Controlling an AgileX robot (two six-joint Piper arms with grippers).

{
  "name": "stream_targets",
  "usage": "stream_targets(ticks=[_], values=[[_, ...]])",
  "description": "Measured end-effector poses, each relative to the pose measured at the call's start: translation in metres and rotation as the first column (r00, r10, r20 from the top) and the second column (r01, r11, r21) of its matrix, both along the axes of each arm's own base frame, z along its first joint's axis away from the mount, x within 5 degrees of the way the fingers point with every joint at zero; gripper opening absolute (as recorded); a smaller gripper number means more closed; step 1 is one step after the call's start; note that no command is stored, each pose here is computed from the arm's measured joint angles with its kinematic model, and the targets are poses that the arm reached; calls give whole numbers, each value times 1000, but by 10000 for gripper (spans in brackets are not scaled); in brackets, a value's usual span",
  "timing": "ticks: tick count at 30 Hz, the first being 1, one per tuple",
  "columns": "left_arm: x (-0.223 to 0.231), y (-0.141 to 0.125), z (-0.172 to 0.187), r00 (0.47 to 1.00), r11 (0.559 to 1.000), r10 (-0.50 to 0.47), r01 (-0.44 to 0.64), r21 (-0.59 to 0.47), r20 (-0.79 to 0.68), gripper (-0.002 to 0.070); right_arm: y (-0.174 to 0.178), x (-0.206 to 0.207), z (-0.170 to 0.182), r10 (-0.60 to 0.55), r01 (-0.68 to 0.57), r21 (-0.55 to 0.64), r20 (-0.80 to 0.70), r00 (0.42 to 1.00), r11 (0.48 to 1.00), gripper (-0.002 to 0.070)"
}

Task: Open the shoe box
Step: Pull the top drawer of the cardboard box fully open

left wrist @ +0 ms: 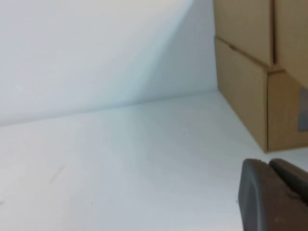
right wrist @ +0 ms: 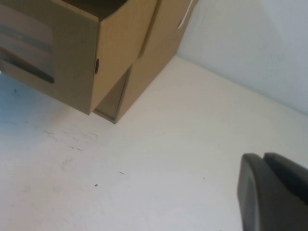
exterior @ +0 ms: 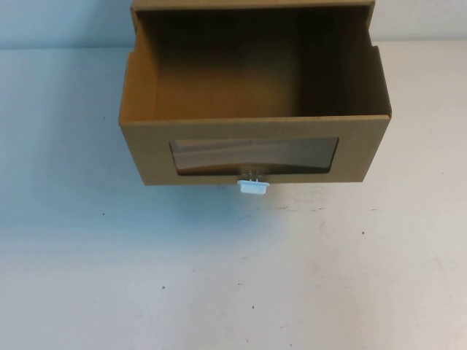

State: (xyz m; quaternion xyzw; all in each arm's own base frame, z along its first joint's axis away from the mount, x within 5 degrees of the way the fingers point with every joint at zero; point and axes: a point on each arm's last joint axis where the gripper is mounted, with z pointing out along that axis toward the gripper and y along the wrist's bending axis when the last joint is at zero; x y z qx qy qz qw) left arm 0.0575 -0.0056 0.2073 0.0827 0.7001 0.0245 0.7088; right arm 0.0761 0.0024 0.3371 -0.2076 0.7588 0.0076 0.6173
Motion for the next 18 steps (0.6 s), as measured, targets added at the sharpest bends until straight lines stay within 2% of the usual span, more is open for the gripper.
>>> stream_targets(ticks=[7, 12, 18], values=[[-2, 0, -19, 994, 994, -6, 18, 106, -110, -6, 0, 0, 0, 0, 0, 2, -1, 1000, 1000, -13], [-4, 0, -34, 960, 999, -3, 17, 48, -279, -6, 0, 0, 0, 0, 0, 2, -1, 1000, 1000, -13], [-5, 2, -37, 952, 998, 17, 4, 66, -307, -6, 0, 0, 0, 0, 0, 2, -1, 1000, 1000, -13]])
